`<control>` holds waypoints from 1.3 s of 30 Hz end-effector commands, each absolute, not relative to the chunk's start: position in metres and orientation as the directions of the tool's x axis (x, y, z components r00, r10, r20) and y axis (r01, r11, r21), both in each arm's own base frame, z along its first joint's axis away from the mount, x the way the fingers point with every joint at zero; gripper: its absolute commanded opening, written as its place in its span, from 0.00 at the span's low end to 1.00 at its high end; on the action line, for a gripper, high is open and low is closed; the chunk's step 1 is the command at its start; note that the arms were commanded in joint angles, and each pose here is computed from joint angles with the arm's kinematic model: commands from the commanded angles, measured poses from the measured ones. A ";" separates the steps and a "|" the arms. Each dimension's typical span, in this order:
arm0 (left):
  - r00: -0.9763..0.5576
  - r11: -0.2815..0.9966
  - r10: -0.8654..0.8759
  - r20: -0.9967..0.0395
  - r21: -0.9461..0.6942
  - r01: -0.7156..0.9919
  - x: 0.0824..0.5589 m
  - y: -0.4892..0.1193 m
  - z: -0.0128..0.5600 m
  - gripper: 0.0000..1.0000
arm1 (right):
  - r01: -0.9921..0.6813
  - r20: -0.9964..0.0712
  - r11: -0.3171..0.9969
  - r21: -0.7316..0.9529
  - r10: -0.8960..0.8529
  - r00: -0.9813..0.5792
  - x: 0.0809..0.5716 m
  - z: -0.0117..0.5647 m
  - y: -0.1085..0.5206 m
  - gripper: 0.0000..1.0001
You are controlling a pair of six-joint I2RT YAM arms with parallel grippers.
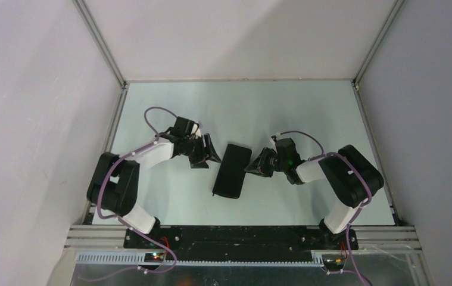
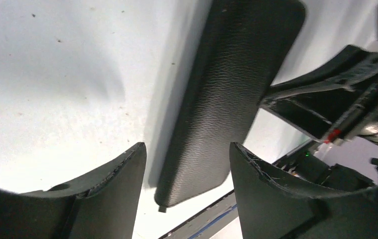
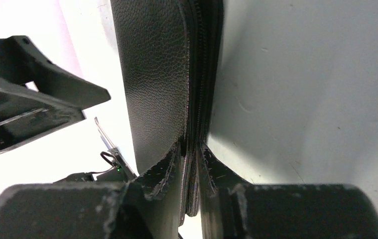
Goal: Sort the hair-cutting tools
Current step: Close the hairdressing tool bag at the center of the board.
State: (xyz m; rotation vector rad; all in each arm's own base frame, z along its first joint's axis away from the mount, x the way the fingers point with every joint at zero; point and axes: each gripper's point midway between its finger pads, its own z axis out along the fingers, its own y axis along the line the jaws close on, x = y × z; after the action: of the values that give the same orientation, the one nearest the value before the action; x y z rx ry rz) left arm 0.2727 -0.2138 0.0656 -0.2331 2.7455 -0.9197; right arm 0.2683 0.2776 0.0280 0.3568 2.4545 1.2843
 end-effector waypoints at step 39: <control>-0.759 0.536 -0.647 0.069 -0.667 -0.518 0.241 -0.283 0.026 0.16 | -0.243 -0.411 0.823 0.513 -0.013 -0.911 0.168 0.078 0.274 0.50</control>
State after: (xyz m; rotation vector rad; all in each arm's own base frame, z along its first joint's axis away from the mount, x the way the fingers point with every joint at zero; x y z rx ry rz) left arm 0.2303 -0.2736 0.0254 -0.8338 2.6855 -1.0298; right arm 0.1987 0.2842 0.1017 -0.2243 2.5031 0.8561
